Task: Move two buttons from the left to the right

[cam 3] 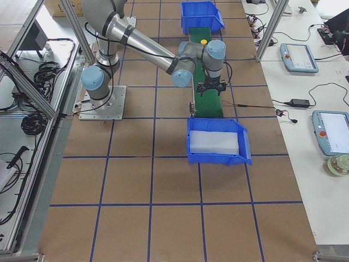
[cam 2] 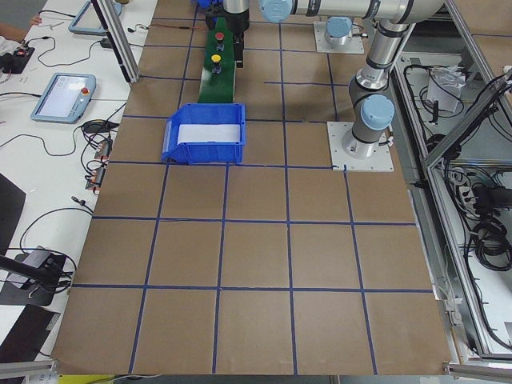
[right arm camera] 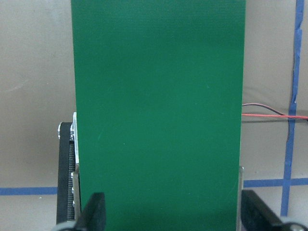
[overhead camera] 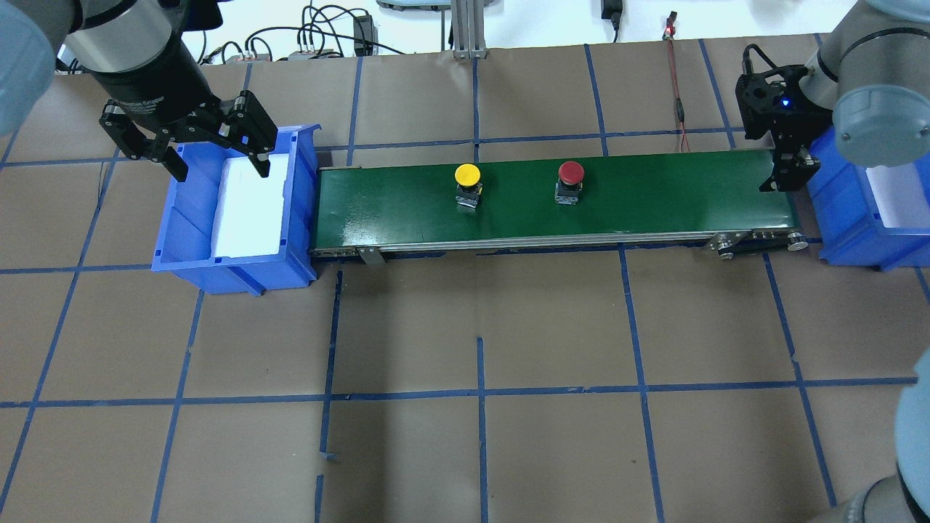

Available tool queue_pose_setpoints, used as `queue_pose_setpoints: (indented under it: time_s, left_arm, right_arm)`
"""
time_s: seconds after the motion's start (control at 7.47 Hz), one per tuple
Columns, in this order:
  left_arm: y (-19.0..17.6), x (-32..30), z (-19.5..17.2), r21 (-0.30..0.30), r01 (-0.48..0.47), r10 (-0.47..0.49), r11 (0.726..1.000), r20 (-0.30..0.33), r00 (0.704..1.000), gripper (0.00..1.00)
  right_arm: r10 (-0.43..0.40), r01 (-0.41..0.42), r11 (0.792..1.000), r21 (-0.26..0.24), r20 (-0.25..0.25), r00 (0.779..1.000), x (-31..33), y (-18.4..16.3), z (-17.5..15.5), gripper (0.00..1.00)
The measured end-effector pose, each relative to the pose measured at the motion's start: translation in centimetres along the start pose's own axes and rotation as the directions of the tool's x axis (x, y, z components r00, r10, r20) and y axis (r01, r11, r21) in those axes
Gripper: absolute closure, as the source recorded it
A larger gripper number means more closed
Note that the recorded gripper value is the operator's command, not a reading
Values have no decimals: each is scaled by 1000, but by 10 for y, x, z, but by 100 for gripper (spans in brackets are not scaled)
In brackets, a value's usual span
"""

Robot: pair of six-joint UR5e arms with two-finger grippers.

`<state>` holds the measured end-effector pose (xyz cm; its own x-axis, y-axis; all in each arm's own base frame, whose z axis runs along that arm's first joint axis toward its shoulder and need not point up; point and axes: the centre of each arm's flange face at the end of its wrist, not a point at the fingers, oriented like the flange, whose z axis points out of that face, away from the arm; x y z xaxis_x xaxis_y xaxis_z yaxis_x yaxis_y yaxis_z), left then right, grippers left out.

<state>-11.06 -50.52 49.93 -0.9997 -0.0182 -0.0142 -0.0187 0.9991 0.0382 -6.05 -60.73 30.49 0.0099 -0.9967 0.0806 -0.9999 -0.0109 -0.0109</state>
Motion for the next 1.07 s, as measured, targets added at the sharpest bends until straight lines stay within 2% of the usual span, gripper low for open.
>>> queue_pose_setpoints:
  time_s: [1.07]
  left_arm:
    - [-3,0,5,-10,68,-68,998,-2,998,0]
  right_arm:
    - [-1,1,1000,2,7,1000,1,1,5,0]
